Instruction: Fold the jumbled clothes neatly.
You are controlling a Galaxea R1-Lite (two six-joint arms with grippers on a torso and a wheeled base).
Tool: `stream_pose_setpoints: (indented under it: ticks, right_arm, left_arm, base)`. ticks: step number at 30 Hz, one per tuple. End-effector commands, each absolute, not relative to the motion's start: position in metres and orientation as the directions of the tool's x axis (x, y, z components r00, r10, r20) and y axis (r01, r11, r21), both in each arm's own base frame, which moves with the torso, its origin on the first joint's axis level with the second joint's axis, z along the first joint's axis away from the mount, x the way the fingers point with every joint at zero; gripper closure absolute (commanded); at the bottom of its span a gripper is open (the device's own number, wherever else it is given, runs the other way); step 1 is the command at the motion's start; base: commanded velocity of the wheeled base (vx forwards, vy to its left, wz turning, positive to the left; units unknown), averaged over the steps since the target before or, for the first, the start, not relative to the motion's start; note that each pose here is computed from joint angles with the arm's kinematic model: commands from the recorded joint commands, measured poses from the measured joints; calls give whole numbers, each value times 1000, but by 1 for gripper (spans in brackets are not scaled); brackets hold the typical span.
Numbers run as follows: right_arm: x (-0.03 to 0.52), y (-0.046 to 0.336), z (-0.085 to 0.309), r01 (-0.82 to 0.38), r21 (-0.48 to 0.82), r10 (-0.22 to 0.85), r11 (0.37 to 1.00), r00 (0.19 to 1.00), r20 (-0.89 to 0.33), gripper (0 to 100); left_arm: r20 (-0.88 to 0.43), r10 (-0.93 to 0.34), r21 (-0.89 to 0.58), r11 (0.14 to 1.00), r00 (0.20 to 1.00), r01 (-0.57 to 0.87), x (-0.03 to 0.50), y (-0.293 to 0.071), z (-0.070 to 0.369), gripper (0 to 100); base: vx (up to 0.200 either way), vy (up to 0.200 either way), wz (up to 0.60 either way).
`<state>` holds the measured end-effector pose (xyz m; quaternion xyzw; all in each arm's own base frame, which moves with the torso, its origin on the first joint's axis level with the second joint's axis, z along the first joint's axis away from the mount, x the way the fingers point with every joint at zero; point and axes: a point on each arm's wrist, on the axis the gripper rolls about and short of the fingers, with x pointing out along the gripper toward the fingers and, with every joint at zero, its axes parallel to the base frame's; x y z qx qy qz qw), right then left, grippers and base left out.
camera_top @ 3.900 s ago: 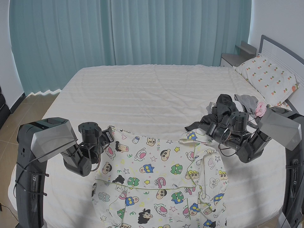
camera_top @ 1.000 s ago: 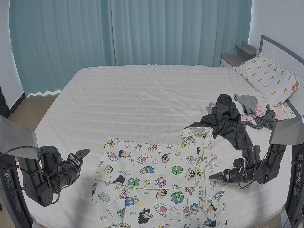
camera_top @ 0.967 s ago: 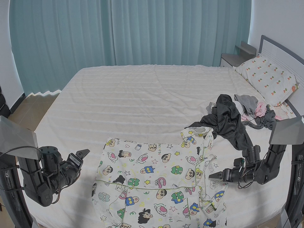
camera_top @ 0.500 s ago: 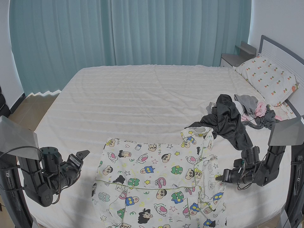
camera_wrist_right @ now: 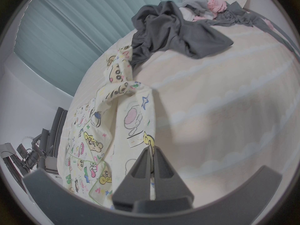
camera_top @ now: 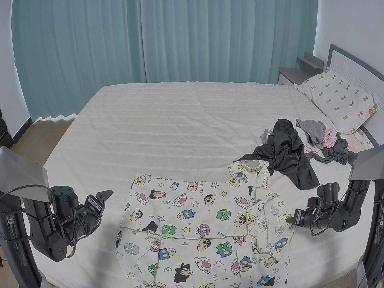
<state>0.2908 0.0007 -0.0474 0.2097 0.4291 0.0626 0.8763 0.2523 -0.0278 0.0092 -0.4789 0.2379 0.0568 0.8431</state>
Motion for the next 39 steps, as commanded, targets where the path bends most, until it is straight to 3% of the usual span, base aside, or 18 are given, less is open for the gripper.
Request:
stream_pose_setpoints:
  ticks: [1,13,31,32,35,39]
  right_arm:
    - [292,-13,-45,91,407,258,909,643,-721,100]
    - [293,-54,-43,144,294,137,945,642,-754,100]
    - [290,-58,-44,177,168,29,970,603,-797,100]
    - [291,-58,-45,178,166,26,970,602,-798,0]
    - [291,-58,-44,176,166,26,970,606,-795,0]
    - [290,-53,-35,135,159,40,978,628,-777,0]
  left_arm:
    - [-444,-134,-785,534,886,-312,253,-28,10,0]
    - [-448,-122,-781,536,886,-321,253,-28,9,0]
    - [-468,-171,-773,554,867,-309,246,-40,7,0]
    - [-475,-182,-770,559,861,-307,244,-43,6,0]
    - [-494,-225,-764,574,840,-295,236,-53,5,0]
    - [-573,-321,-723,631,754,-281,204,-75,1,0]
  base:
    - [0,0,0]
    - [0,0,0]
    - [0,0,0]
    - [0,0,0]
    - [0,0,0]
    - [0,0,0]
